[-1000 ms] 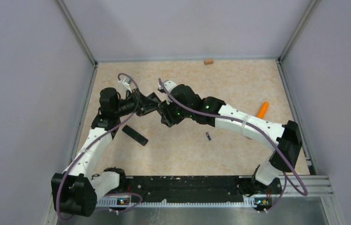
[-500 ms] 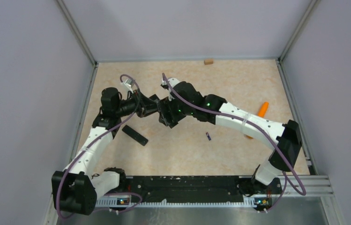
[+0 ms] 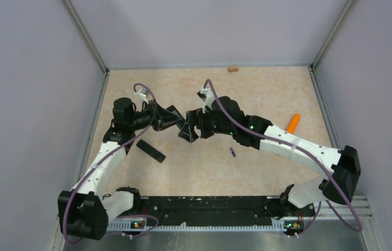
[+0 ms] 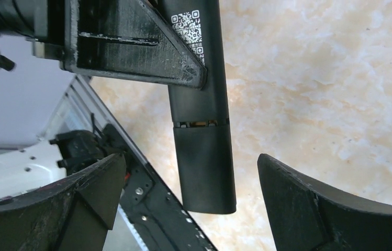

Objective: Load the batteries into the remote control
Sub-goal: Load the battery cover into the remote control.

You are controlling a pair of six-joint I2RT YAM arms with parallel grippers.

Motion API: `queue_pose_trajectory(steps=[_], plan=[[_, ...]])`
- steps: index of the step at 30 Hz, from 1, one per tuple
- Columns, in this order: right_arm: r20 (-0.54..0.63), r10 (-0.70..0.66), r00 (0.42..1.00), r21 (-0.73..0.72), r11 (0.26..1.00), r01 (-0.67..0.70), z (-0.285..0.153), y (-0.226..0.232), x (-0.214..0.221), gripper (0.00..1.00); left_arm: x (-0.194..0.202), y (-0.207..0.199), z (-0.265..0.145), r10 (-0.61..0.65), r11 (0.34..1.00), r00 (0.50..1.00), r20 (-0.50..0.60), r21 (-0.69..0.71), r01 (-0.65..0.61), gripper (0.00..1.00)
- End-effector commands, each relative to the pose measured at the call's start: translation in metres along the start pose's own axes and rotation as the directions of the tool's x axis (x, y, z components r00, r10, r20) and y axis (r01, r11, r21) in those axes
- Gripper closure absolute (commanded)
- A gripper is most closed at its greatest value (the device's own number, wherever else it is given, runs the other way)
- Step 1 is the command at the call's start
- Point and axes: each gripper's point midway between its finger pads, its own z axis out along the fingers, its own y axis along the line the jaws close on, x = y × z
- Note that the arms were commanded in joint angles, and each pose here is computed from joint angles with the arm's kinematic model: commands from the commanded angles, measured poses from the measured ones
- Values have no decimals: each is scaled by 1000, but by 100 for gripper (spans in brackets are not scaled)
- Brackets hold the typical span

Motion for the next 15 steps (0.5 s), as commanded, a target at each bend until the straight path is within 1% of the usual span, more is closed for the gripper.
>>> queue_pose_trajectory(steps=[1, 3, 4, 7, 9, 12, 15], plan=[[221, 188, 957, -125, 979, -163, -27, 20, -42, 2, -6, -13, -2, 36, 999, 999, 22, 32, -37, 100], [271, 289, 918, -139, 955, -260, -32, 13, -41, 3, -6, -15, -3, 38, 999, 999, 25, 37, -39, 100], [308, 346, 886, -151, 938, -313, -35, 8, -42, 4, -6, -17, -4, 39, 998, 999, 27, 43, -40, 100], [353, 487, 799, -173, 873, -456, -41, -8, -32, 4, -5, -23, -6, 43, 997, 998, 38, 56, -45, 100], [365, 534, 762, -188, 845, -502, -43, -13, -30, 4, -5, -26, -7, 37, 997, 999, 41, 64, -39, 100], [356, 586, 728, -243, 810, -534, -43, -9, -31, 5, -4, -31, -9, 26, 996, 999, 39, 83, -29, 100], [316, 644, 696, -346, 762, -548, -41, 8, -39, 15, -2, -35, -11, 13, 995, 999, 43, 102, -18, 100]])
